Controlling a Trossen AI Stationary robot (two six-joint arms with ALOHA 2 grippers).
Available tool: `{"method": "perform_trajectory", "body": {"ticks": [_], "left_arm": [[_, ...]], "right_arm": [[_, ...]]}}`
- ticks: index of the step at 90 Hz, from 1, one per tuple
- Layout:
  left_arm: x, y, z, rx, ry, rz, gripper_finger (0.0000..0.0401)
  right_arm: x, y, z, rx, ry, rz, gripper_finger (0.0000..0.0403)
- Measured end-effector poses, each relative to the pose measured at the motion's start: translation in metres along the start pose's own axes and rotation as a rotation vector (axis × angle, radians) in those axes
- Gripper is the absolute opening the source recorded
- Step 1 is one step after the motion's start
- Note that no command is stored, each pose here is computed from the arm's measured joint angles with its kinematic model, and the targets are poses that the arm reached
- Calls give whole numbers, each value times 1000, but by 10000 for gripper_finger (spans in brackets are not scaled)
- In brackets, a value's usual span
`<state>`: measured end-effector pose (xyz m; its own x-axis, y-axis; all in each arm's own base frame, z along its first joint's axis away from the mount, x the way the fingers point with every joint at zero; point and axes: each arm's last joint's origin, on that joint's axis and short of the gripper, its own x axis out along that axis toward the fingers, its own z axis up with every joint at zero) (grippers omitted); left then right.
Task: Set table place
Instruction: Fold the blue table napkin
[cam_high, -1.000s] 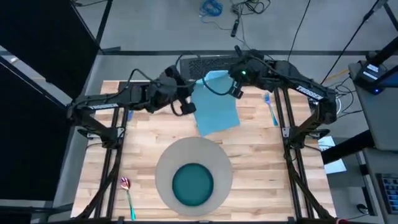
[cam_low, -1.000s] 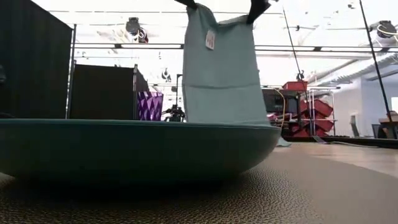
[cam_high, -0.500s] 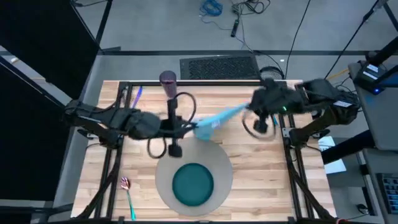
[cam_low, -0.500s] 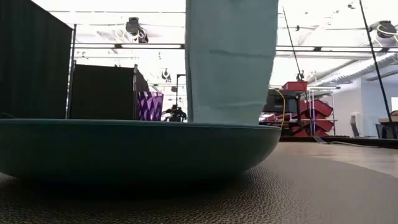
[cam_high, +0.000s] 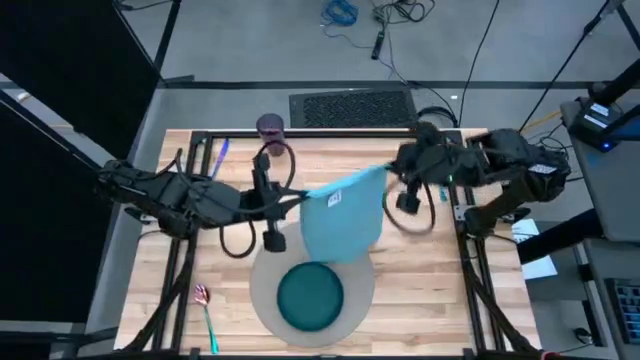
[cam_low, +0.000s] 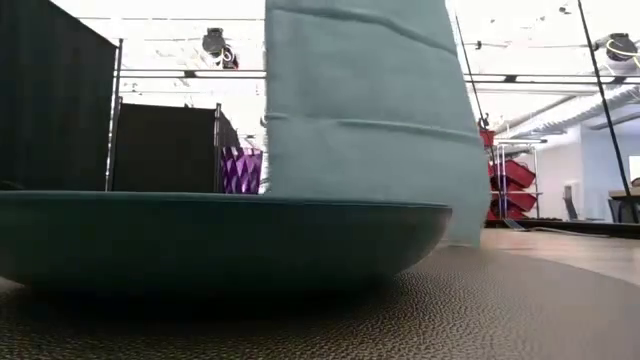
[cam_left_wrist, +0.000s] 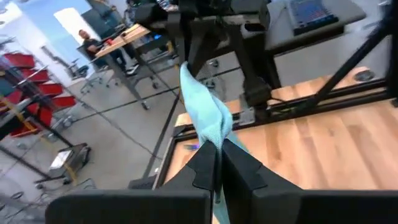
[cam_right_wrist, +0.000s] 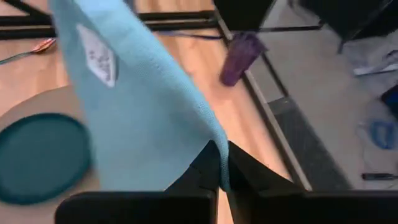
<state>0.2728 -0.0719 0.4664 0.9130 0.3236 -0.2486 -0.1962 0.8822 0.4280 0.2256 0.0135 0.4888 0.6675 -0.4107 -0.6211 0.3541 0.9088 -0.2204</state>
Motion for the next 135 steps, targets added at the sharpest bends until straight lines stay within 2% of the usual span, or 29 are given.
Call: {"method": "perform_trajectory", "body": {"ticks": [15, 33, 52, 70, 84, 97, 123, 135], "left_arm": [[19, 24, -20, -28, 117, 45, 0], [54, 47, -59, -61, 224, 23, 0], [83, 66, -107, -77, 338, 47, 0], [100, 80, -143, -132, 368, 13, 0], [108, 76, -164, -180, 375, -25, 0], [113, 66, -178, -241, 368, -75, 0], [121, 24, -188, -291, 377, -174, 0], [126, 1, -195, -297, 402, -236, 0]], "right_arm": [[28, -33, 2, 21, 84, -13, 0], [80, -63, -3, 24, 170, 27, 0], [136, -101, -26, 65, 204, 57, 0], [171, -130, -58, 146, 260, 85, 0], [187, -128, -79, 168, 338, 113, 0], [196, -115, -91, 186, 388, 173, 0], [200, -87, -98, 180, 466, 224, 0], [203, -74, -110, 203, 548, 243, 0]]}}
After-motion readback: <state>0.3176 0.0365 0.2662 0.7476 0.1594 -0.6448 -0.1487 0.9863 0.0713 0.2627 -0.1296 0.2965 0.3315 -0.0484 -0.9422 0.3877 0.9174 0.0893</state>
